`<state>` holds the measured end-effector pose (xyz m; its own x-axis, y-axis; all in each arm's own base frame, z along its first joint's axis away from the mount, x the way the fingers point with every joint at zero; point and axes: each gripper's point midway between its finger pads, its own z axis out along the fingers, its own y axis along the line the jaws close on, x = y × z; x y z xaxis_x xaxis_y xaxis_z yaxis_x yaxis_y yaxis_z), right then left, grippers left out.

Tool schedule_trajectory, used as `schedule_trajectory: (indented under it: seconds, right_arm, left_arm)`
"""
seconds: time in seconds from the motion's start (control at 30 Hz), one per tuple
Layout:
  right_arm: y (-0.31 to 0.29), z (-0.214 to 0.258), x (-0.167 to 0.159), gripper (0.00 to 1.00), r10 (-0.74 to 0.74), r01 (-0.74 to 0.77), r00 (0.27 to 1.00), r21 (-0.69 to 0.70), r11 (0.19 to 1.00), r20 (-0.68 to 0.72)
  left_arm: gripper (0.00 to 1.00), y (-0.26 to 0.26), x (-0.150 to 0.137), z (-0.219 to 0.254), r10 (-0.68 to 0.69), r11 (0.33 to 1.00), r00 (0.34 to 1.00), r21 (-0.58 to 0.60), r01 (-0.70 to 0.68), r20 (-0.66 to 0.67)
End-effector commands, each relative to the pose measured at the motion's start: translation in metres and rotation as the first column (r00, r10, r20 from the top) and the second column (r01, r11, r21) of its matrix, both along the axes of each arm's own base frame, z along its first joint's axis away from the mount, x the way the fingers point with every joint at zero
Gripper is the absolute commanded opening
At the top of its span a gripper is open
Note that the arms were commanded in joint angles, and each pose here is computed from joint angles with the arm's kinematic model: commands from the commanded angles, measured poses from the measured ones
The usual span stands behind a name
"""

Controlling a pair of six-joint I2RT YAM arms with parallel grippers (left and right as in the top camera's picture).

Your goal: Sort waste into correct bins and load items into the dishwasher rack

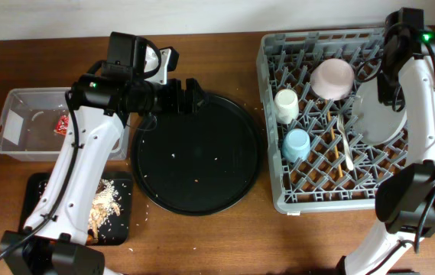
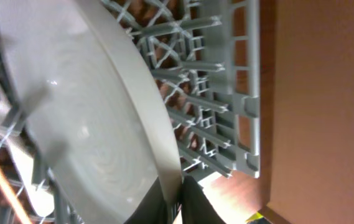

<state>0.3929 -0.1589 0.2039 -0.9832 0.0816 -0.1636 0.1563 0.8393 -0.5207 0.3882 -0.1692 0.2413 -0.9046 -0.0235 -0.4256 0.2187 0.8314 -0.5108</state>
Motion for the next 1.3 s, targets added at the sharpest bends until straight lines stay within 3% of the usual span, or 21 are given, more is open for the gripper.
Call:
schedule_trajectory:
  seconds: [0.0, 0.03, 0.07, 0.13, 0.27, 0.33, 0.43, 0.5, 0.93, 1.0, 1.1, 1.23, 1.27]
  right_arm:
    - [0.021, 0.002, 0.0, 0.24, 0.025, -0.029, 0.999, 0.098, 0.995, 0.034]
    - [0.023, 0.001, 0.001, 0.3, 0.028, -0.032, 0.999, 0.109, 0.994, 0.038]
    - [0.023, 0.002, 0.003, 0.52, 0.028, -0.033, 0.998, 0.109, 0.993, 0.049]
    - [0.025, 0.004, 0.005, 0.74, 0.03, -0.038, 0.998, 0.119, 0.992, 0.062]
    - [0.028, 0.046, 0.014, 0.91, 0.038, -0.062, 0.981, 0.124, 0.99, 0.188]
    - [0.049, 0.08, 0.023, 0.99, 0.063, -0.137, 0.944, 0.212, 0.968, 0.324]
    - [0.098, 0.117, 0.03, 0.99, 0.107, -0.321, 0.869, 0.387, 0.864, 0.482]
    - [0.121, 0.122, 0.031, 0.99, 0.119, -0.395, 0.849, 0.467, 0.791, 0.516]
    - [0.123, 0.129, 0.027, 0.99, 0.121, -0.406, 0.839, 0.462, 0.788, 0.53]
    - [0.127, 0.166, 0.004, 0.99, 0.13, -0.447, 0.786, 0.41, 0.795, 0.604]
    - [0.137, 0.243, -0.061, 0.99, 0.155, -0.523, 0.636, 0.274, 0.808, 0.756]
    - [0.17, 0.322, -0.184, 0.99, 0.235, -0.625, 0.351, 0.039, 0.78, 0.906]
    - [0.177, 0.33, -0.201, 0.99, 0.248, -0.646, 0.292, -0.001, 0.764, 0.924]
  left_arm:
    - [0.99, 0.002, 0.0, 0.018, 0.0, 1.0, 0.999, -0.004, 0.0, 0.052]
    - [0.99, 0.002, 0.0, 0.018, 0.0, 1.0, 0.999, -0.004, 0.0, 0.052]
    - [0.99, 0.002, 0.0, 0.018, 0.0, 1.0, 0.999, -0.004, 0.0, 0.052]
    - [0.99, 0.002, 0.0, 0.018, 0.0, 1.0, 0.999, -0.004, 0.0, 0.052]
    - [0.99, 0.002, 0.0, 0.018, 0.0, 1.0, 0.999, -0.004, 0.0, 0.052]
    - [0.99, 0.002, 0.0, 0.018, 0.0, 1.0, 0.999, -0.004, 0.0, 0.052]
    - [0.99, 0.002, 0.0, 0.018, 0.0, 1.0, 0.999, -0.004, 0.0, 0.052]
    - [0.99, 0.002, 0.0, 0.018, 0.0, 1.0, 0.999, -0.004, 0.0, 0.052]
    - [0.99, 0.002, 0.0, 0.018, 0.0, 1.0, 0.999, -0.004, 0.0, 0.052]
    - [0.99, 0.002, 0.0, 0.018, 0.0, 1.0, 0.999, -0.004, 0.0, 0.052]
    - [0.99, 0.002, 0.0, 0.018, 0.0, 1.0, 0.999, -0.004, 0.0, 0.052]
    - [0.99, 0.002, 0.0, 0.018, 0.0, 1.0, 0.999, -0.004, 0.0, 0.052]
    - [0.99, 0.002, 0.0, 0.018, 0.0, 1.0, 0.999, -0.004, 0.0, 0.052]
